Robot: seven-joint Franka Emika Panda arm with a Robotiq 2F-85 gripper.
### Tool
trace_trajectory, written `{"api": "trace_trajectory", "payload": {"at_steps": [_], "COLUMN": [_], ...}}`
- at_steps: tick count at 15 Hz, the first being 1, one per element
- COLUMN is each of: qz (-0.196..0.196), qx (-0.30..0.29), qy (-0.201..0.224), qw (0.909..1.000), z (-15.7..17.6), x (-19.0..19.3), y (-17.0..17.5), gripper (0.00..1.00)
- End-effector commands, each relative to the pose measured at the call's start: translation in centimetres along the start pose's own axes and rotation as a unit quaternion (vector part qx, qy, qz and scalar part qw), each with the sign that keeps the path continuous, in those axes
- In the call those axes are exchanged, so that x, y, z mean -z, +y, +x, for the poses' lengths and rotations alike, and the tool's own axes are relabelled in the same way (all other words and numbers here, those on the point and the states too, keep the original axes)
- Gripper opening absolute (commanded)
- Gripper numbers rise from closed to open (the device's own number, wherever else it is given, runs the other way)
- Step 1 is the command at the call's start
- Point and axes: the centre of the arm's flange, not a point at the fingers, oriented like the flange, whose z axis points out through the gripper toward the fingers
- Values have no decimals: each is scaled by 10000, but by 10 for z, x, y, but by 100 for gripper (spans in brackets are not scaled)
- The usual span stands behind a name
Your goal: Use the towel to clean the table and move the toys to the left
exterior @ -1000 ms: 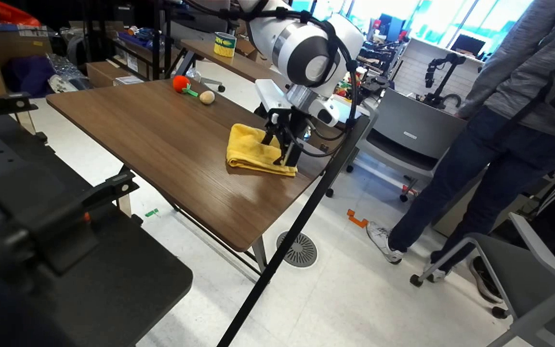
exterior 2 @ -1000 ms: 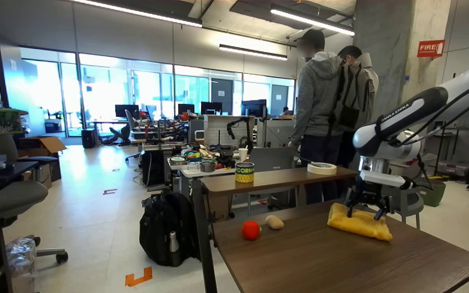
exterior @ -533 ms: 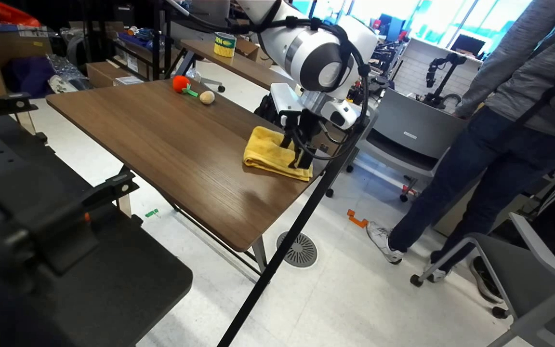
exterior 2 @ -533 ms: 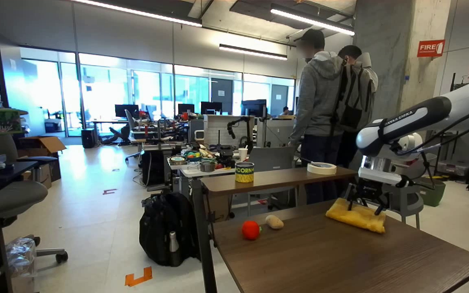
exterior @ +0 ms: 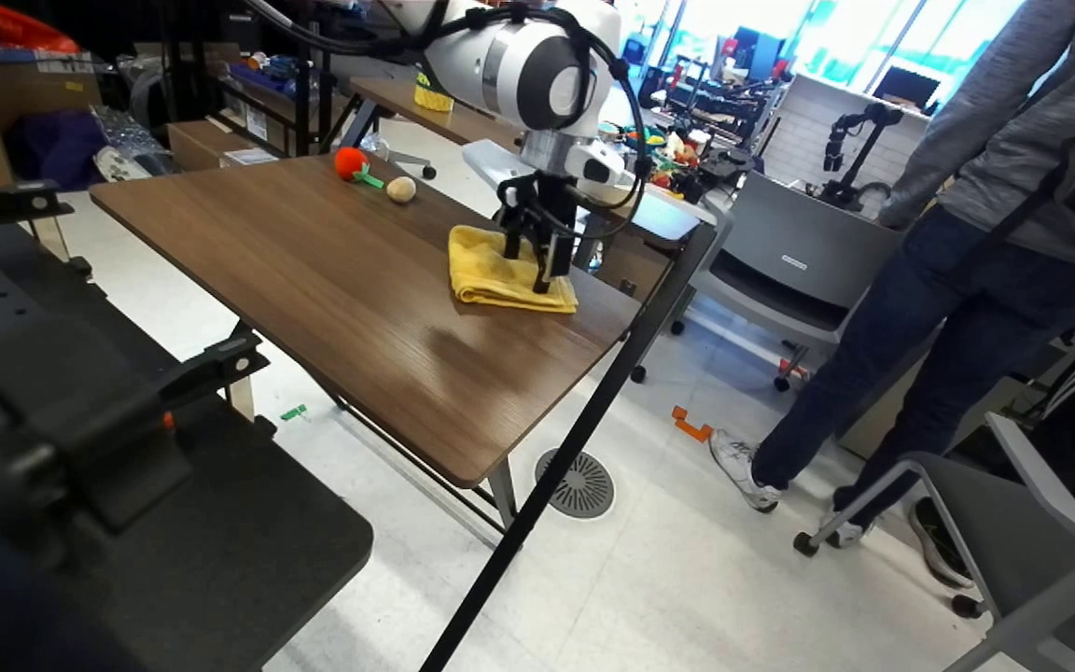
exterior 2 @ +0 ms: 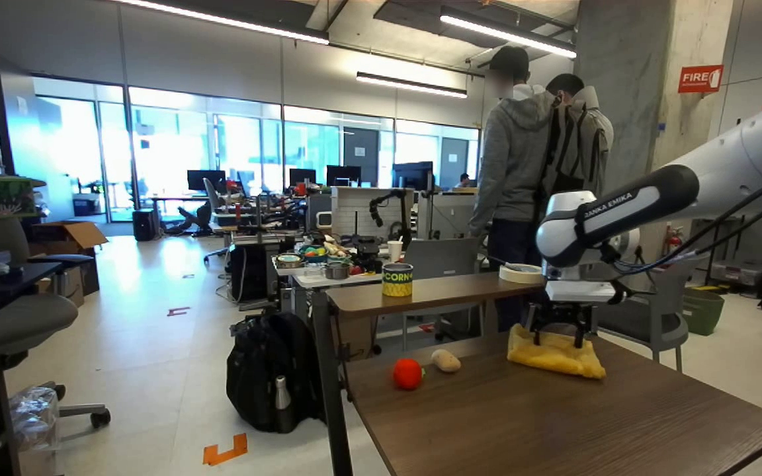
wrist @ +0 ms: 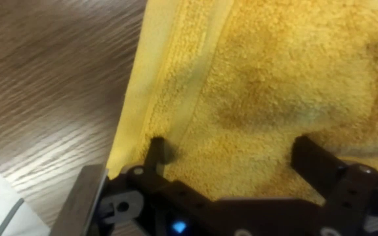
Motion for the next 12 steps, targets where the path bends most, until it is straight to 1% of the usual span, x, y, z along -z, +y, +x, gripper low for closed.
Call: {"api": "trace_trajectory", "payload": {"at_steps": [1, 3, 4, 5, 8, 9, 12], "qz": [-346, -533, -623, -698, -729, -722, -920], "qx": [945, 1456, 1611, 1645, 1314, 1128, 452], "qy": [154, 217, 248, 271, 202, 157, 202], "qw": [9948, 9877, 9847, 9835, 9884, 9909, 9945], "z": [-5, -11, -14, -15, -19, -20, -21], "x": [-10, -11, -10, -11, -12, -13, -13], "y": [-51, -67, -71, -72, -70, -68, -61], "gripper": [100, 100, 100, 100, 100, 100, 100]}}
